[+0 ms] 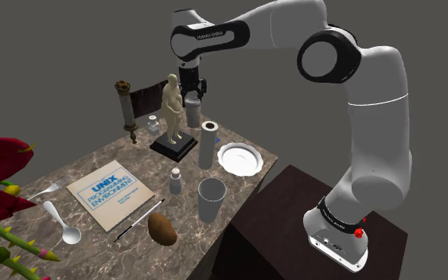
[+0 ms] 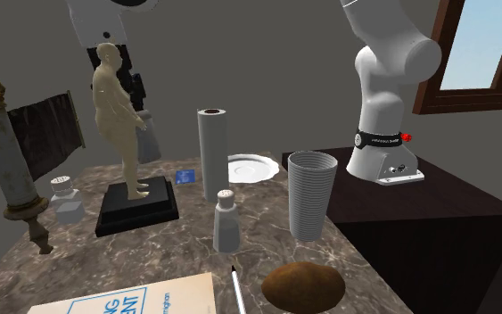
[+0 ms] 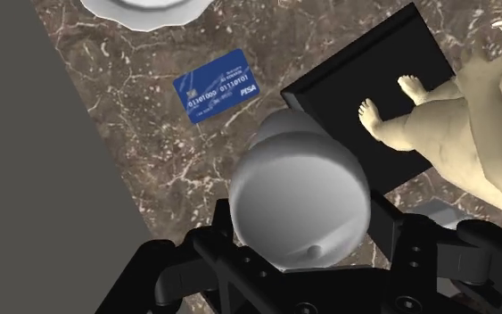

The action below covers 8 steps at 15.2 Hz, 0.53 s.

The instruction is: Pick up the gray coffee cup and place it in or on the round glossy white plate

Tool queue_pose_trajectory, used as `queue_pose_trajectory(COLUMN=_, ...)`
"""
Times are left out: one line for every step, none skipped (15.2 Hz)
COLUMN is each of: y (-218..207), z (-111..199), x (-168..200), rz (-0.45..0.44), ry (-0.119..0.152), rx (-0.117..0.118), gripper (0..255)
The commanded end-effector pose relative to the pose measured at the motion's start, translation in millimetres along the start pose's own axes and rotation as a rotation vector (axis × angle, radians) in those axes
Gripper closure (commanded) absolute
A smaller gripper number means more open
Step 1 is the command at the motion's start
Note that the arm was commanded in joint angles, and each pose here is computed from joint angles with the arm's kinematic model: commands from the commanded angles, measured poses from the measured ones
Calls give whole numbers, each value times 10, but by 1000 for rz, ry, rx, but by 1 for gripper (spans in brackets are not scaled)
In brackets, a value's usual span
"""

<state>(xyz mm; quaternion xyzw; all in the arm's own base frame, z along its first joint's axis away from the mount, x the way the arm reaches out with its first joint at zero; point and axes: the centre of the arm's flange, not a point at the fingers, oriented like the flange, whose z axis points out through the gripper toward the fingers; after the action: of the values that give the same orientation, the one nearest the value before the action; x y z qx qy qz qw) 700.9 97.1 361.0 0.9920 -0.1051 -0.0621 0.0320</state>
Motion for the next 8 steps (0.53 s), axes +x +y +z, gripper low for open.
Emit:
queue_pose_trajectory(y=132, z=26, x=-232, rz=0, ry=1, rx=0, gripper=255)
queue_pose_trajectory(y=196, z=31, x=-347, rz=0, ry=1, rx=0, gripper=255)
queue_pose_trajectory(y=260, z=35, x=-463, rz=0, ry=1, rx=0, gripper=255)
queue_pose_trajectory(y=323, z=40, x=-578, rz=0, ry=1, rx=0, gripper=255)
queue_pose_trajectory(y=387, z=44, x=-694, rz=0, ry=1, rx=0, gripper=255)
queue_pose_trajectory(y=450, z=49, x=-809, rz=0, ry=1, rx=0, gripper=255)
queue_pose_trajectory(y=514, z=53, x=-925, rz=0, ry=1, rx=0, gripper=255)
queue_pose_trajectory(y=578, z=58, x=-1040, rz=0, ry=1, rx=0, gripper=255)
